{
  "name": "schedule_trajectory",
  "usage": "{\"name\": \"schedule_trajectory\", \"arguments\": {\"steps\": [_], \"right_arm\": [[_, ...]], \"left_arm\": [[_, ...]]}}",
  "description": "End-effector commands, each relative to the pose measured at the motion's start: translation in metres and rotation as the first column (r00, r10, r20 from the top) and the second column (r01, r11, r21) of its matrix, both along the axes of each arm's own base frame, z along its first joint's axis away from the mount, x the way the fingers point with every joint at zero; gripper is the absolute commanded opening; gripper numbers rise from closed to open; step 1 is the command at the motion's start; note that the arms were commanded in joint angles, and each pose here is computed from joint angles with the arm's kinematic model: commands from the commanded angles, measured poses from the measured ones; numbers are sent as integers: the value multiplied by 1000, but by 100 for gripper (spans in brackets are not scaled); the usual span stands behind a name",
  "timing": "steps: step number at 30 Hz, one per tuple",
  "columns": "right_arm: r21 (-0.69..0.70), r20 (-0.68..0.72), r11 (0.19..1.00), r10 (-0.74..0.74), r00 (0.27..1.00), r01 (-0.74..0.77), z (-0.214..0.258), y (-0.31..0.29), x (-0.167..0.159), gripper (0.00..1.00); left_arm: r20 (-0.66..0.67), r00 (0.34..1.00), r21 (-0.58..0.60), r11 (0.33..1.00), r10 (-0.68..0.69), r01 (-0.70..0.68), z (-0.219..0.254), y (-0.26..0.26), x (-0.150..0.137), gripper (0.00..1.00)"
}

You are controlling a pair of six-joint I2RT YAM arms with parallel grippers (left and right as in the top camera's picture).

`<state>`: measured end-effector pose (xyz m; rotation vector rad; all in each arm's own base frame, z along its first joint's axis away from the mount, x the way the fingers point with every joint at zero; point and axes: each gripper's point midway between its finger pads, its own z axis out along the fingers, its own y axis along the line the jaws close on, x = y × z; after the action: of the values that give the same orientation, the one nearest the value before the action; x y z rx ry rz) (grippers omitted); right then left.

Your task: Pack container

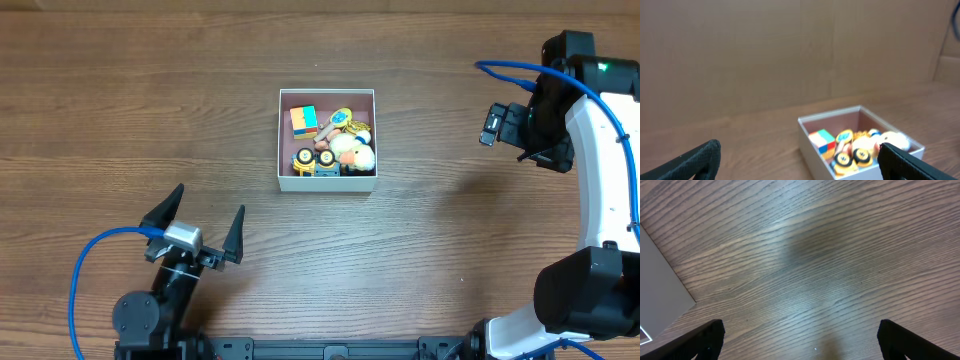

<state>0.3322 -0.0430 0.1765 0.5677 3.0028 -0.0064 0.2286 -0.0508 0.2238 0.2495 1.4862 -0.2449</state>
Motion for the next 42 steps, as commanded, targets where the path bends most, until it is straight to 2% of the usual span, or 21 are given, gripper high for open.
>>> {"name": "schedule_trajectory", "arguments": {"steps": [1, 7, 34, 39, 42], "right_arm": [[-5, 23, 1000, -8, 1000, 8, 6, -2, 1, 100], [-5, 23, 1000, -8, 1000, 8, 6, -2, 1, 100], [-5, 24, 1000, -8, 1000, 8, 6, -2, 2, 100], [-15, 111, 1000, -1, 994, 3, 27, 0, 3, 100], [-27, 205, 1000, 17, 979, -11, 56, 6, -5, 100]], "left_arm": [[-14, 998, 19, 998, 65, -64, -26, 11, 9, 100], [-117, 986, 23, 992, 122, -120, -62, 21, 14, 100], [-116, 986, 23, 993, 120, -118, -61, 21, 14, 100], [-116, 986, 23, 993, 120, -118, -61, 21, 14, 100], [-116, 986, 23, 993, 120, -118, -61, 21, 14, 100]]}}
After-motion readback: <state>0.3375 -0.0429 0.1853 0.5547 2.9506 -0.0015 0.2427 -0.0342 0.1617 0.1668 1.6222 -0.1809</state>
